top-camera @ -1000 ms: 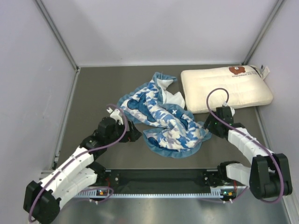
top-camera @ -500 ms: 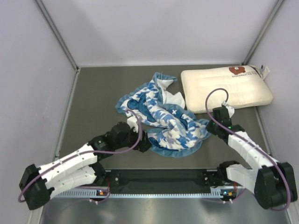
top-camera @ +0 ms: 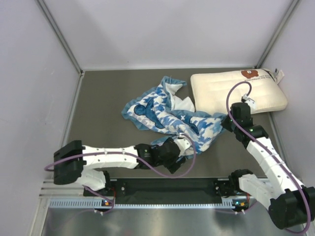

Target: Put the pillow into the pillowcase

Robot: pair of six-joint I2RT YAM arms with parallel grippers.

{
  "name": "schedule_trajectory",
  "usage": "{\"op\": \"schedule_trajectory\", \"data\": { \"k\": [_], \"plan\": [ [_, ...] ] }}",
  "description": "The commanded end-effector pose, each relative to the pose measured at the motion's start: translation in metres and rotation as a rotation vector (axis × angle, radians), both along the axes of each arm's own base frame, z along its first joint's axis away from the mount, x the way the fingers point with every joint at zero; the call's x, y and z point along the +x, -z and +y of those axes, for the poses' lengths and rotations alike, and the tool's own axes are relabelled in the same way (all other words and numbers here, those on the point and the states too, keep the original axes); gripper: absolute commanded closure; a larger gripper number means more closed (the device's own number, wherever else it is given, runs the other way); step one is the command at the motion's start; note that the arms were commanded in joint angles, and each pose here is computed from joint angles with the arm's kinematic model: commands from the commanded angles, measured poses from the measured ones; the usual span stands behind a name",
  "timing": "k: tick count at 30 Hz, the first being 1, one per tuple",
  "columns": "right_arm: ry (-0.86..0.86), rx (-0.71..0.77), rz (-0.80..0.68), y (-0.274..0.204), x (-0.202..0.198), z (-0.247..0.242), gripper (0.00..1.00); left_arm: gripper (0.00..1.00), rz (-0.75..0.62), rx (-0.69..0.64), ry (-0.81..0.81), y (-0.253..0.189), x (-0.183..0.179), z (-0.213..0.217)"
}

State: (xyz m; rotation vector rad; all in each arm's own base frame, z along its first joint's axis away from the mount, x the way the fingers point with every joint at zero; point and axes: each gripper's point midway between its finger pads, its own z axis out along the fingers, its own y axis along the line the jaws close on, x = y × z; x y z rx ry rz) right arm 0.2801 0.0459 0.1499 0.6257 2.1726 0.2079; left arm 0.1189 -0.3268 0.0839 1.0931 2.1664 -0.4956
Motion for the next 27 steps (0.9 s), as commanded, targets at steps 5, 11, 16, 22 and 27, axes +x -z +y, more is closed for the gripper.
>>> {"op": "schedule_trajectory", "data": {
  "k": [5,11,16,22,27],
  "plan": [
    [-0.014,0.013,-0.028,-0.017,0.006,0.002,1.00,0.28,-0.146,0.113,0.026,0.000,0.028,-0.035],
    [-0.022,0.019,-0.033,-0.019,0.006,0.003,1.00,0.33,-0.065,0.206,0.035,0.037,0.033,-0.039],
    [-0.026,0.020,-0.032,-0.018,0.006,0.003,1.00,0.39,-0.018,0.194,0.001,0.050,0.047,-0.036],
    [-0.036,0.023,-0.027,-0.016,0.004,0.005,1.00,0.37,0.072,0.227,-0.045,0.073,0.059,-0.022],
    [-0.038,0.027,-0.037,-0.021,0.003,0.004,1.00,0.61,0.118,0.261,-0.072,0.092,0.061,-0.016]
  ]
}}
